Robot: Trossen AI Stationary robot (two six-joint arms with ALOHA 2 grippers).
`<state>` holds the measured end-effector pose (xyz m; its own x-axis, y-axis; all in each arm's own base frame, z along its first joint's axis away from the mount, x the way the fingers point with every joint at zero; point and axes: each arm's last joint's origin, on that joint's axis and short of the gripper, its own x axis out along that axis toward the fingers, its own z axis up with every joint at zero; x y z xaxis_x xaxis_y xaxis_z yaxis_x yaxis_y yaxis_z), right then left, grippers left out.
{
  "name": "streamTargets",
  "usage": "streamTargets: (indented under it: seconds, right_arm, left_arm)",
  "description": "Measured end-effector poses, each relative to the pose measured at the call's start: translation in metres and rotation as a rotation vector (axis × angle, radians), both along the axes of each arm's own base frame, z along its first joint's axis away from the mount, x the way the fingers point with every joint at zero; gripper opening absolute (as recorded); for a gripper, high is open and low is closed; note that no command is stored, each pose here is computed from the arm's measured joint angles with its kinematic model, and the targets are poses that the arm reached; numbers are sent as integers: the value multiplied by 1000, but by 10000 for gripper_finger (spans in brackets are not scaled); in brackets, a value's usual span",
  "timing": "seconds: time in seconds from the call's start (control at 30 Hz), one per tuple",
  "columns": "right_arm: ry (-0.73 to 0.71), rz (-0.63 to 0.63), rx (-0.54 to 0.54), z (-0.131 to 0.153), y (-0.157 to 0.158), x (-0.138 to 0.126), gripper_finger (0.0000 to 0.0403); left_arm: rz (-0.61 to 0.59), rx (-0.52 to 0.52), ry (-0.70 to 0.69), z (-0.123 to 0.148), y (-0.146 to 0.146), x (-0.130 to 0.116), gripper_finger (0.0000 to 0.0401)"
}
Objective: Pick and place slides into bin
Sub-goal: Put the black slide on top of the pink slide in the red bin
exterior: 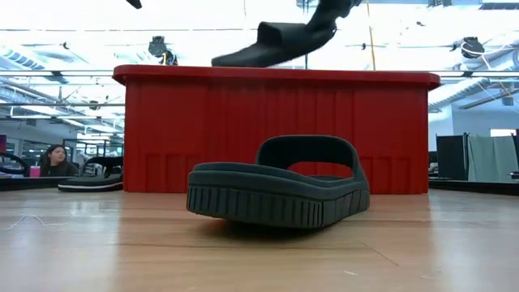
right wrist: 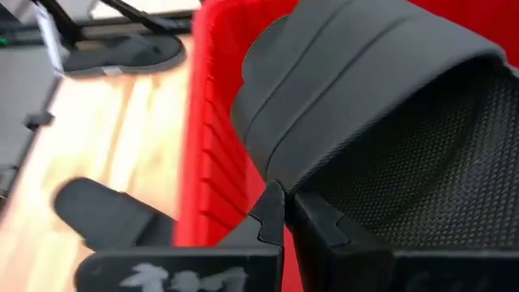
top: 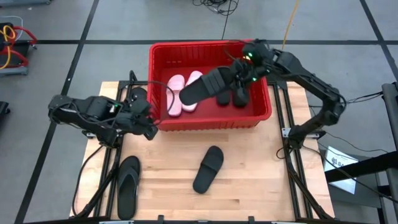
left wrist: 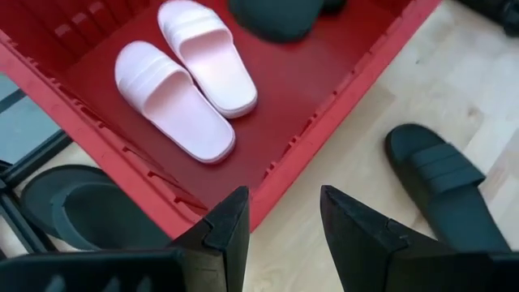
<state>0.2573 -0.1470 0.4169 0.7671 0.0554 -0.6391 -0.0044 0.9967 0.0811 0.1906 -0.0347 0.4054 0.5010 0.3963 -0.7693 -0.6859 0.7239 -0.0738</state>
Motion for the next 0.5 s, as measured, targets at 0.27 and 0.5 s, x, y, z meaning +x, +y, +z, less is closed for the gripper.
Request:
streamTargets:
  seconds: [0.27, 0.5]
  right_arm:
    - [36, 99, -123, -9, -32, 30, 0]
    - [76, 283, -282, -32, -42, 59, 0]
  left_arm:
    - [35, 7, -96, 12, 6, -19, 147]
    - [83, 12, -143, 17, 12, -25, 147]
